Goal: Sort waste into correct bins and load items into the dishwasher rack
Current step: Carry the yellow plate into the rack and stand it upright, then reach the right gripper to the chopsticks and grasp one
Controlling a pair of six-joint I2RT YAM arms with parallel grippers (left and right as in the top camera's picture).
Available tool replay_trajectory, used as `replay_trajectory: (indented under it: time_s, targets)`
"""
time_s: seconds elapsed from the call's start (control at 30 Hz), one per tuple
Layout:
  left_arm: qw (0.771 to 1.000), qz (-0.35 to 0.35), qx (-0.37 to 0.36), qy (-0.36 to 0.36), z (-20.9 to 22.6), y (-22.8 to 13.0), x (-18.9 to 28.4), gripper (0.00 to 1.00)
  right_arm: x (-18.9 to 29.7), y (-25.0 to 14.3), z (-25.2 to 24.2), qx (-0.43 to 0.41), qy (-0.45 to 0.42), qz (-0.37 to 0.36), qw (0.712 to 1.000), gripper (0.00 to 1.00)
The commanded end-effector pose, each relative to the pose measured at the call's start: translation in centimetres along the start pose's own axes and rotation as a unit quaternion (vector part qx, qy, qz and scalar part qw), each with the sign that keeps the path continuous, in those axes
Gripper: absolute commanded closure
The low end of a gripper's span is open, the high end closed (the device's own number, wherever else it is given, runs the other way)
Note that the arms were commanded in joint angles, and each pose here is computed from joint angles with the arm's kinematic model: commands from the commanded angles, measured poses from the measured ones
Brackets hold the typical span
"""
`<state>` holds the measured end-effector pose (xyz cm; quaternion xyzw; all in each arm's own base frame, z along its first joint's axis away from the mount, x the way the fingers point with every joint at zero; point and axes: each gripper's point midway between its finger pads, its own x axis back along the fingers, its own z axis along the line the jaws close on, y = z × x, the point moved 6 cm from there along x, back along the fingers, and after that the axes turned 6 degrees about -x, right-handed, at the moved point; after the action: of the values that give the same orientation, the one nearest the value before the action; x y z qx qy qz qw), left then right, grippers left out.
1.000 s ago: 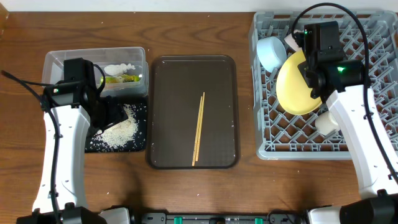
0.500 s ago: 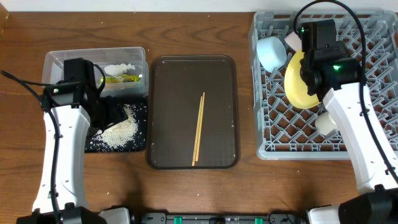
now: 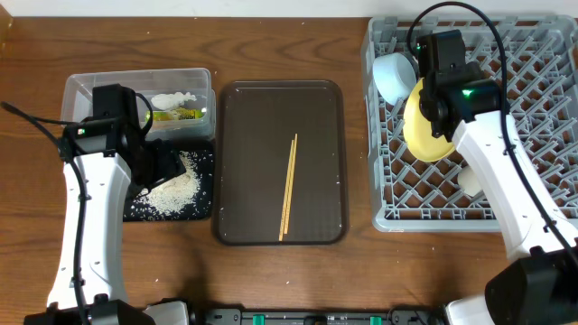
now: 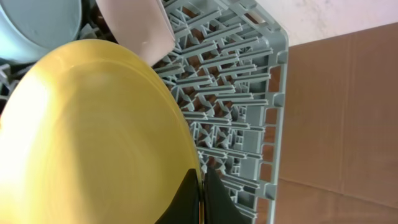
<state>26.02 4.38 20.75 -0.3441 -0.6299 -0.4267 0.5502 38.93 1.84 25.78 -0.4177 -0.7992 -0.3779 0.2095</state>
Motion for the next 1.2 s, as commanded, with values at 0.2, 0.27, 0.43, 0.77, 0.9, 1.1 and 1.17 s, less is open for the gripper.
replay_trajectory:
  time_s: [0.2, 0.27, 0.43, 0.77, 0.9, 1.1, 1.17]
  targets:
    - [1.000, -0.002, 0.001, 0.009, 0.3, -0.1, 0.1, 0.22, 0.8, 0.6, 2.7, -0.105, 0.068, -0.015, 0.992, 0.74]
    - [1.000, -0.002, 0.001, 0.009, 0.3, -0.1, 0.1, 0.22, 1.2, 0.7, 2.7, -0.139, 0.083, -0.019, 0.987, 0.72]
    - [1.000, 0.003, 0.001, 0.011, 0.3, -0.3, 0.1, 0.22, 3.7, 1.3, 2.4, -0.181, 0.152, -0.050, 0.970, 0.53]
    - [1.000, 0.003, 0.001, 0.011, 0.3, -0.3, 0.1, 0.21, 10.0, 1.8, 8.5, -0.182, 0.444, -0.042, 0.876, 0.54]
    - [1.000, 0.003, 0.001, 0.011, 0.3, -0.3, 0.1, 0.21, 11.3, 1.0, 12.5, -0.156, 0.470, 0.003, 0.868, 0.53]
    - [1.000, 0.003, 0.001, 0.011, 0.3, -0.3, 0.1, 0.21, 12.5, -0.7, 21.0, -0.091, 0.491, 0.074, 0.863, 0.52]
    - [1.000, 0.003, 0.001, 0.011, 0.3, -0.3, 0.1, 0.21, 12.5, -1.5, 23.2, -0.079, 0.490, 0.099, 0.862, 0.53]
